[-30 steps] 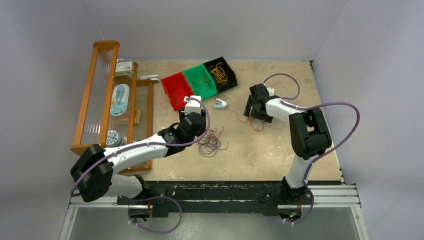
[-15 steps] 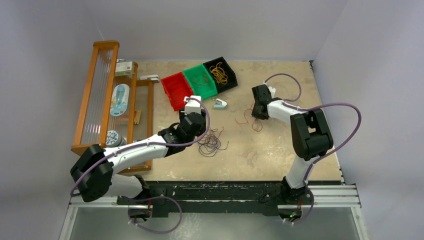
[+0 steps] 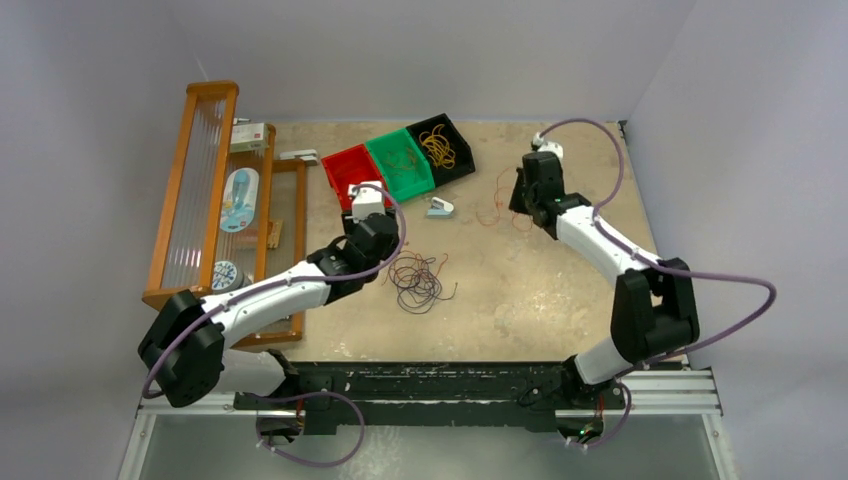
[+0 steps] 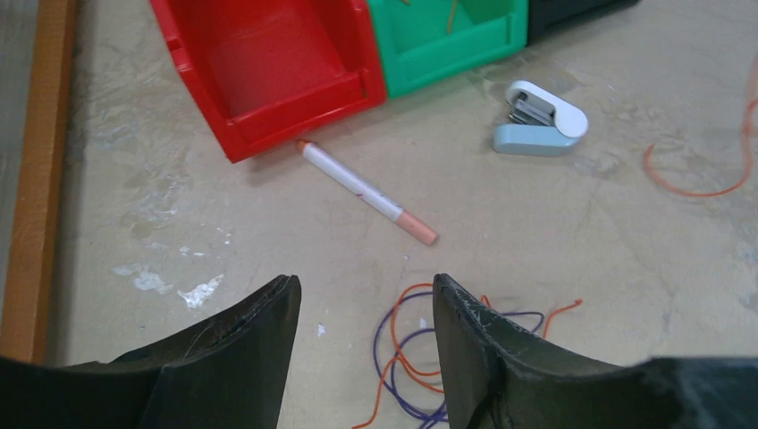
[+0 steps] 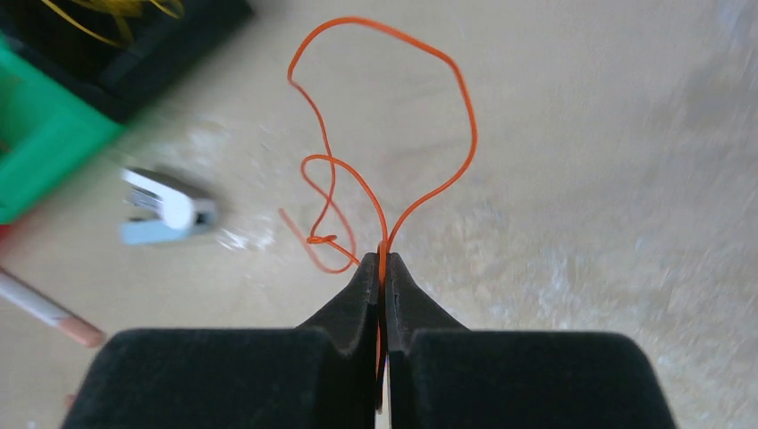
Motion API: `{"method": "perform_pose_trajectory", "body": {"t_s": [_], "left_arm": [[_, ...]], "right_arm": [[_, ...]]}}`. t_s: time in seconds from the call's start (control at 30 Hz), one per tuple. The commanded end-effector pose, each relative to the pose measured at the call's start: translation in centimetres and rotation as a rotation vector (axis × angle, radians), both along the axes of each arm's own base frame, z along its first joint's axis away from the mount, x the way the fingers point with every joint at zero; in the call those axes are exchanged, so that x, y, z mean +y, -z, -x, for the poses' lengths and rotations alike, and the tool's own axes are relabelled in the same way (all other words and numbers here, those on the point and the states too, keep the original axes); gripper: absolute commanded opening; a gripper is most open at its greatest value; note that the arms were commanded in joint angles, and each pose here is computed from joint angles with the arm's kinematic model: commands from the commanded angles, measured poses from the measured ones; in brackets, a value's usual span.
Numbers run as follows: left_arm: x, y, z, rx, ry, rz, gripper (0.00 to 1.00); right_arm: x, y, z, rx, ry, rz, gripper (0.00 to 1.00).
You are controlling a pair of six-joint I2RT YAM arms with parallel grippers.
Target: Untangle the cables
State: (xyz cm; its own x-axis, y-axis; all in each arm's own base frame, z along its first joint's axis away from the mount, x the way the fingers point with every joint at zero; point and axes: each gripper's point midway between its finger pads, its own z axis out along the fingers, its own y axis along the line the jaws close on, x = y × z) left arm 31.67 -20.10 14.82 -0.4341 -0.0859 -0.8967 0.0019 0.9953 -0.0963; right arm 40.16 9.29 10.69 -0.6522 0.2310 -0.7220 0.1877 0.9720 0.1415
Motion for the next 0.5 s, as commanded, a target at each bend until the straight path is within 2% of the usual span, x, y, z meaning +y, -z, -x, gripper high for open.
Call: {"method": "perform_pose_trajectory", "body": {"t_s": [0.0,0.1,0.27,0.47], "left_arm": [[1.9,-2.4,-1.4,-0.019,-0.105,0.135,0.56],[3.8,-2.1,-1.9,0.006,-0.149,0.179,0.56],[7.3,-2.7,-2.1,0.010,-0.242,0.171,0.56],[11.0,-3.3,-1.9,0.015,-0.326,0.190,0.57]], "right_arm": [[1.3,-8.9,-3.5,-0.251,-0.096,-0.006,0.00],[2.9,-12.0,-4.5,-0.321,-0.184,-0.031,0.00],[6.7,-16.4,-5.9,-0.438,-0.395,-0.075,0.00],[11.0,-18.5,-7.8,-0.504,-0.542,-0.062,0.00]]}}
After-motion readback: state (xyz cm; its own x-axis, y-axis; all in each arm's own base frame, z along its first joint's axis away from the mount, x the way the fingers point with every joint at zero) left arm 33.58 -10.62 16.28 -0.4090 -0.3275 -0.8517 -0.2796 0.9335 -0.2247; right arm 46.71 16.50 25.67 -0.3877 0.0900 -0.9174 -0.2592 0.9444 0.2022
